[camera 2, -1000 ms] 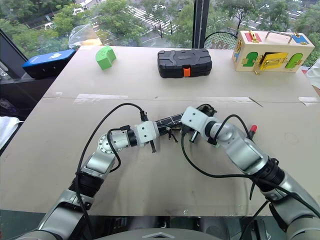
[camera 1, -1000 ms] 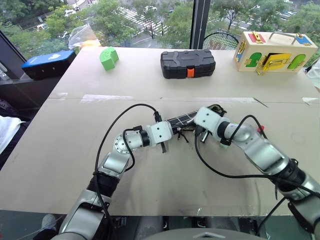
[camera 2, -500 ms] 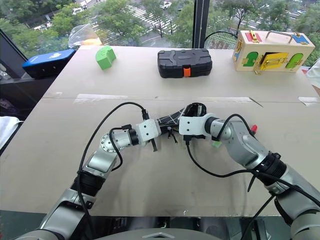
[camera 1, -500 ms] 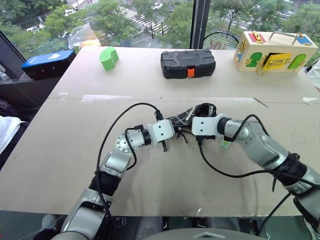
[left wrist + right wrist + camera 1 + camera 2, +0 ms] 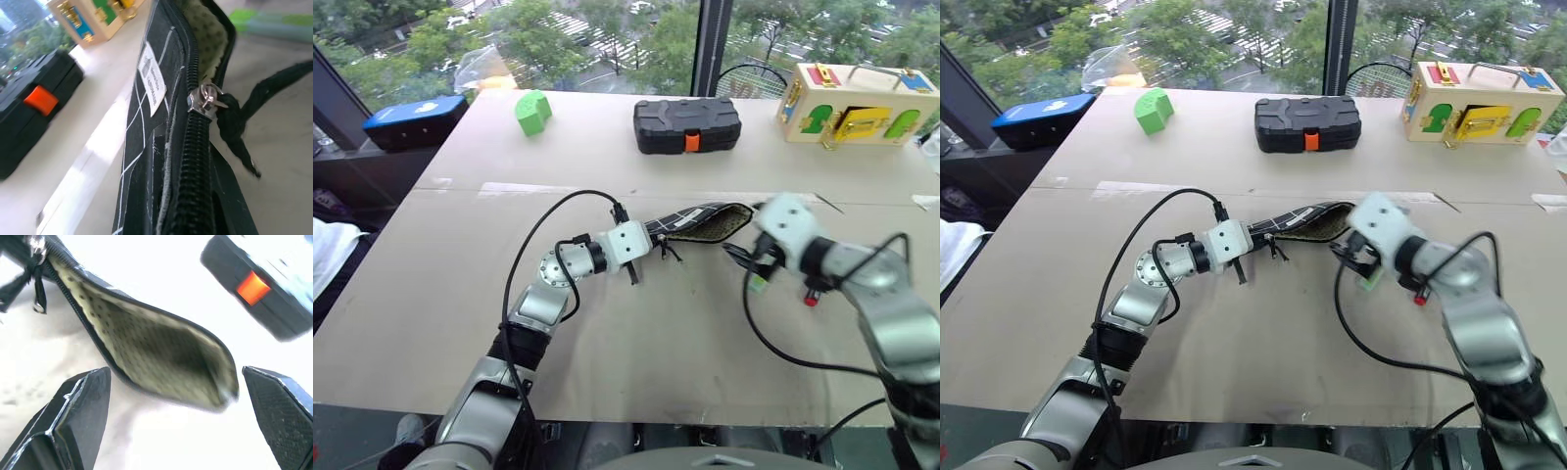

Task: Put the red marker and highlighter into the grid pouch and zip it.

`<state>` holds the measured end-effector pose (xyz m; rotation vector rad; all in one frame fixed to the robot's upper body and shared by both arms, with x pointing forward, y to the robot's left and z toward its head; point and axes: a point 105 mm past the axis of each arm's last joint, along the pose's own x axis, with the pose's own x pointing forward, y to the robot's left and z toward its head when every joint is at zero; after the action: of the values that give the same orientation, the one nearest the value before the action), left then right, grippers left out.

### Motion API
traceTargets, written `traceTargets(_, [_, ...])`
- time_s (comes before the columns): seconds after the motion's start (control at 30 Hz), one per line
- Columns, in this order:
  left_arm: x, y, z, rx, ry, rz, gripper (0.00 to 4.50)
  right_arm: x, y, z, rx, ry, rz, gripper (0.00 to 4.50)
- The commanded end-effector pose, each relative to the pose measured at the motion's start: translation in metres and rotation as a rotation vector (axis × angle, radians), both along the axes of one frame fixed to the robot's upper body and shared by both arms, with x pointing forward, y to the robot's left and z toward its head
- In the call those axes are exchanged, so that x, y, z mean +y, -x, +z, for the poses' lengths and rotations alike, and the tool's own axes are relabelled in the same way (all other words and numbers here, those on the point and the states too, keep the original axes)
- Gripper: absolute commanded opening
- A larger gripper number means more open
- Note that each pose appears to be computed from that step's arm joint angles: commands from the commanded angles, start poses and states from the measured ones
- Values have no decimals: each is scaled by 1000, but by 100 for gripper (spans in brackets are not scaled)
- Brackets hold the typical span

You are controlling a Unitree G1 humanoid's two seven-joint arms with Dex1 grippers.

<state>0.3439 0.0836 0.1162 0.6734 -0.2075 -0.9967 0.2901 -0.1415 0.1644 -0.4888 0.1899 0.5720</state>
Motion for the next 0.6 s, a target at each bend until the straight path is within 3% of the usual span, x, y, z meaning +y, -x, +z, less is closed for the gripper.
traceTargets(0.03, [1,-4,13,-44,29,12,0,-34,16,-2,71,-107,-321,439])
traceTargets(0.27, [-5,-5,11,-41,42,0,0,-26,9,-49,312,-297,-640,439])
traceTargets(0.43, [-8,-4,12,-46,41,-9,0,-24,-1,-72,362,-293,-766,439])
traceTargets(0.53, [-6,-1,12,-49,39,-8,0,-30,-1,-81,351,-230,-831,356])
traceTargets(0.6, [-5,0,11,-48,38,-7,0,-31,0,-81,333,-219,-833,260])
